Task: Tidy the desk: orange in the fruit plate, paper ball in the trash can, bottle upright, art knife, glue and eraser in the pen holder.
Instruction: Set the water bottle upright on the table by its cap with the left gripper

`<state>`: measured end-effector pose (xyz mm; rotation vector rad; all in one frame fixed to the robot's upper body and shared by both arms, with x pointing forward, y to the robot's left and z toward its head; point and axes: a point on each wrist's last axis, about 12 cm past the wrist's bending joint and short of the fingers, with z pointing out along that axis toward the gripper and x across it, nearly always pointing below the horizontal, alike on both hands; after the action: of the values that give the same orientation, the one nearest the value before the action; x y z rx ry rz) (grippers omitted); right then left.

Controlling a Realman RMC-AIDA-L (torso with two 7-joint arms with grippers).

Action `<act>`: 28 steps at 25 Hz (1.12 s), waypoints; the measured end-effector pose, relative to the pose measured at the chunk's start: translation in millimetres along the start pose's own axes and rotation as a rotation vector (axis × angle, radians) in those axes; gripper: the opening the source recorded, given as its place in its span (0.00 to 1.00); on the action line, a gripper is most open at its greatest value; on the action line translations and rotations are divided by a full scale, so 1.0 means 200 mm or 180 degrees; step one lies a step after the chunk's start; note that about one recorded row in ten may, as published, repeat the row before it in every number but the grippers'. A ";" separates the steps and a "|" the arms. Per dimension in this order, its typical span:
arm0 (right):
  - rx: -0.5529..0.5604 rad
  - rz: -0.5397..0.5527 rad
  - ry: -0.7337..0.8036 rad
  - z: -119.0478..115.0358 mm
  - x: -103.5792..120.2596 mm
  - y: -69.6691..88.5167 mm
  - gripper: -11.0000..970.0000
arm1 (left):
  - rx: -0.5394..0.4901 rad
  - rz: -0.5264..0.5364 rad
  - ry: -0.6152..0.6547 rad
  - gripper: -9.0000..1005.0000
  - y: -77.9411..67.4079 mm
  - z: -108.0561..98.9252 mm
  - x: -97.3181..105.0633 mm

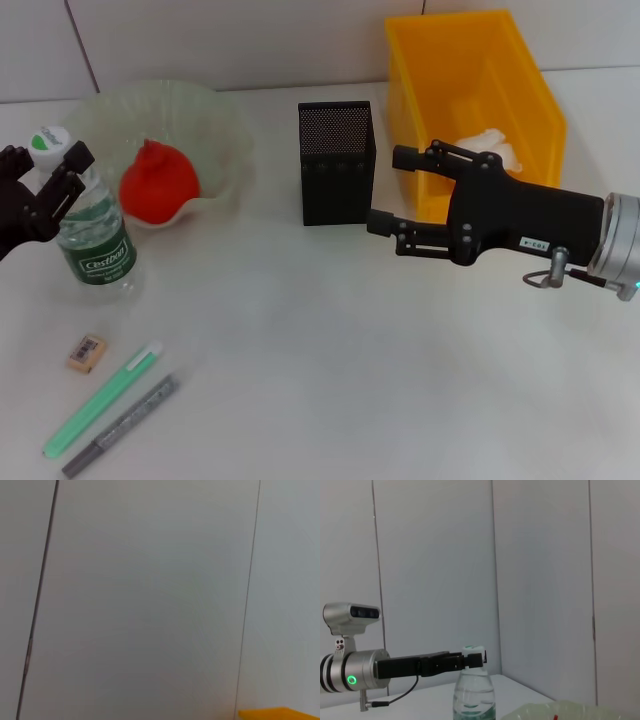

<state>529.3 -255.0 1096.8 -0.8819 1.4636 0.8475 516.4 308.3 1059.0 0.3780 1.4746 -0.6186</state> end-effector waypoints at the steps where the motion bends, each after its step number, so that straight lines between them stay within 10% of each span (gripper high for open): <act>1: -0.0001 -0.0003 0.0000 0.00 0.00 0.00 0.86 | -0.0009 -0.0008 -0.0002 0.44 0.00 0.00 0.00; 28: 0.0003 -0.0020 0.0012 0.01 -0.02 -0.01 0.86 | -0.0171 -0.0033 0.0096 0.44 0.01 0.01 0.04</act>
<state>533.2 -253.6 1100.2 -0.8875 1.4637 0.8410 518.8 308.5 1049.8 0.3392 1.5197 -0.5825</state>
